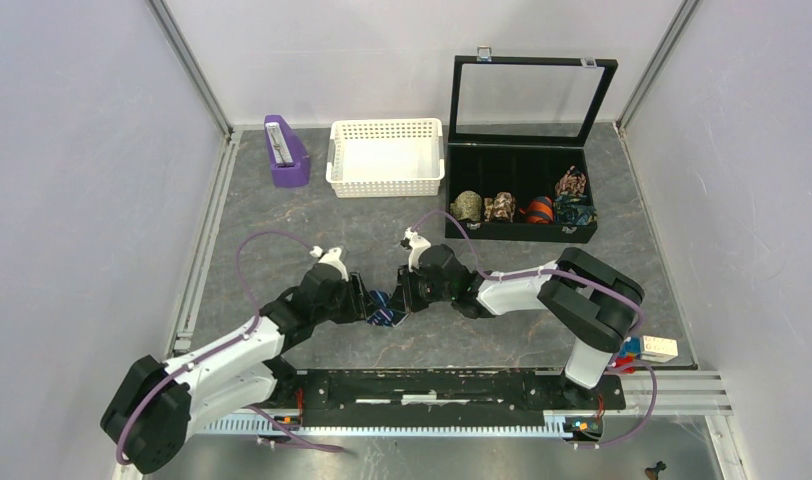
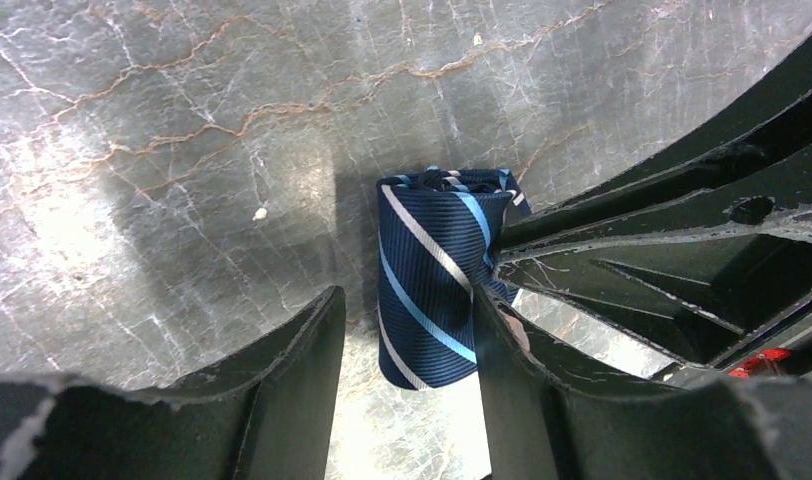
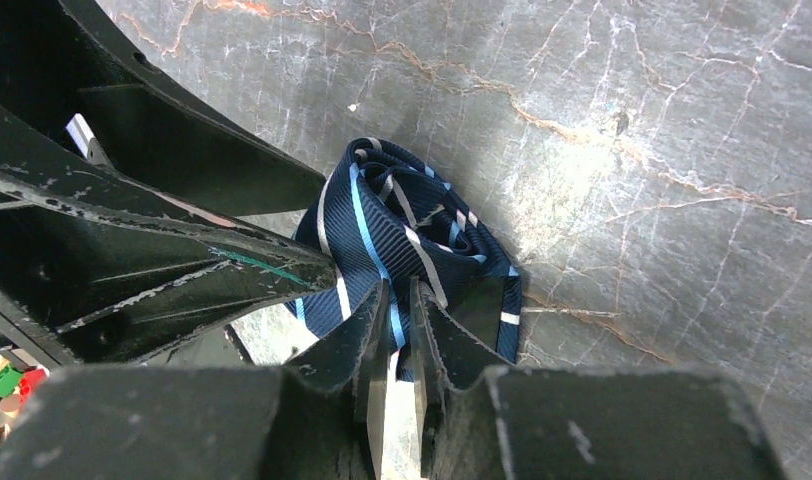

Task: Roll the ties
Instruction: Roll the tie at the center of the board.

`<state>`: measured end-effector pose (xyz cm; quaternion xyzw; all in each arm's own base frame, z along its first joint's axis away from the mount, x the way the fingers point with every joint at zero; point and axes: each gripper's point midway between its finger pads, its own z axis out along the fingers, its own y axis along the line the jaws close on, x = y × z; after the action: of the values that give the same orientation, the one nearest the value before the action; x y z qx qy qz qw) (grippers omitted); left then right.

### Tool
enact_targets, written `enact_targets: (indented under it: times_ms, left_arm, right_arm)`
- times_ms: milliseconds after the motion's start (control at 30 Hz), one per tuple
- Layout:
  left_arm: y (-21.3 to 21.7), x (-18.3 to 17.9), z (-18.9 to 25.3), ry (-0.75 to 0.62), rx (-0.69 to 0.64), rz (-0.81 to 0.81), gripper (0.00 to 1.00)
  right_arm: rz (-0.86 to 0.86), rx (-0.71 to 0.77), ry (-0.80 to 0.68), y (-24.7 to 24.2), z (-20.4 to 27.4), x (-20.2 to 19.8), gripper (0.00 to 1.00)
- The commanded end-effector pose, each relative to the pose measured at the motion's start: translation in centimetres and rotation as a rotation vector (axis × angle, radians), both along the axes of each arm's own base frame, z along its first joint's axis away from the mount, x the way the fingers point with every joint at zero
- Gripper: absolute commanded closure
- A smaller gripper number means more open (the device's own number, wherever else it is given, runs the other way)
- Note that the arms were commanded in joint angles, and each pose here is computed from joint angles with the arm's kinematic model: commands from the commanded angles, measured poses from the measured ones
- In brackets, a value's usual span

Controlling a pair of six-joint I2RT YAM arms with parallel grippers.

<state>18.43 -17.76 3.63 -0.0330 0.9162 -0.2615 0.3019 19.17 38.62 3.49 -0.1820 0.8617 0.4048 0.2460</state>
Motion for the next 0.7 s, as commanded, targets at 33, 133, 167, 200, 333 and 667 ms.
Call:
enact_targets:
  times_ms: [33, 133, 167, 200, 333, 667]
  left_arm:
    - [-1.0, 0.7, 0.6, -0.023, -0.061, -0.002, 0.45]
    - [-1.3, 0.6, 0.3, -0.018, -0.074, -0.010, 0.47]
    - [-1.2, 0.5, 0.1, -0.011, -0.072, -0.012, 0.48]
    - [-1.5, 0.8, 0.4, -0.029, -0.088, -0.014, 0.48]
    - [-1.5, 0.8, 0.1, -0.028, -0.088, -0.015, 0.52]
    - [-1.5, 0.9, 1.0, -0.032, -0.060, -0.042, 0.79]
  right_arm:
    - [-0.002, 0.027, -0.020, 0.3, 0.1, 0.4, 0.81]
    - [-0.001, 0.028, -0.017, 0.3, 0.1, 0.4, 0.81]
    - [-0.001, 0.028, -0.018, 0.4, 0.1, 0.4, 0.81]
    - [0.001, 0.028, -0.019, 0.4, 0.1, 0.4, 0.81]
    - [0.002, 0.026, -0.018, 0.4, 0.0, 0.3, 0.81]
    - [0.012, 0.044, -0.018, 0.6, 0.5, 0.3, 0.81]
